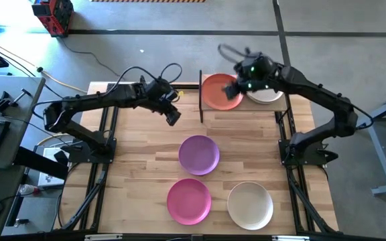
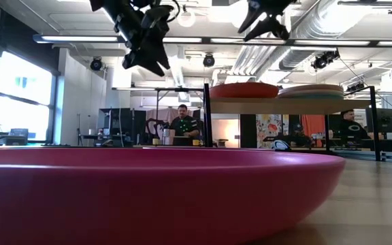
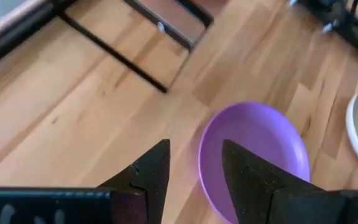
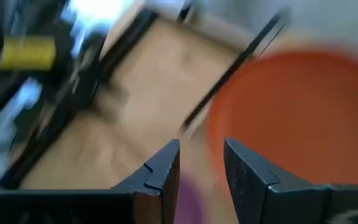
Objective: Place and stack plates onto a shelf
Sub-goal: Stack the white plate on the orange plate on the shelf on the shelf
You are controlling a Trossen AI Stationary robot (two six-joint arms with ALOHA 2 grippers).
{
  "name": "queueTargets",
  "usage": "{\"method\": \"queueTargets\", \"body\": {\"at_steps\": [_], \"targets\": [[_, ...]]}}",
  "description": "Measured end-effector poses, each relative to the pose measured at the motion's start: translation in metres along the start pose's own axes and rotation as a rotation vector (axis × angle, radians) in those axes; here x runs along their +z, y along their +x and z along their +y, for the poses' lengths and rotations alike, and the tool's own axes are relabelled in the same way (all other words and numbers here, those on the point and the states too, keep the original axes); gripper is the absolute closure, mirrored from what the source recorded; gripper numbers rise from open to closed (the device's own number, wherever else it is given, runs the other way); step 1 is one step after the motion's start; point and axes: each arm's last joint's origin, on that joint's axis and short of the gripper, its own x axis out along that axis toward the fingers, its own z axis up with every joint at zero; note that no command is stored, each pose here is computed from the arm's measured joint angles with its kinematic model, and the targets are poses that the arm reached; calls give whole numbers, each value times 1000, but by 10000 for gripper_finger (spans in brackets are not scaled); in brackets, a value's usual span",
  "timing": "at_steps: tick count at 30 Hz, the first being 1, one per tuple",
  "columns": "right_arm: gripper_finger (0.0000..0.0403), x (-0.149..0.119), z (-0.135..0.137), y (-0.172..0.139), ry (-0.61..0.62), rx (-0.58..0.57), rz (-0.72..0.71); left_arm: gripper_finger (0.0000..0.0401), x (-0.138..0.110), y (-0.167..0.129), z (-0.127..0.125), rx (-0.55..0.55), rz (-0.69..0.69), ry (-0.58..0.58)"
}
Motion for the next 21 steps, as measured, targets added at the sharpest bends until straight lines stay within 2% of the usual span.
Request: {"method": "queueTargets", "body": {"at_steps": [6,10,14,21], "targets": [[297,-48,33,-3,-68,45,322,268,-8,3,-16,-35,20,69],[297,-83,59,-5,-129,76,459,268,-13,3,-29,-70,32,98],[297,-112,85,-9,-225,106,529,268,-21,2,-45,-108,48,143],[297,-174,123,-5,-332,62,675,268,-35,0,-70,-162,76,216]]}}
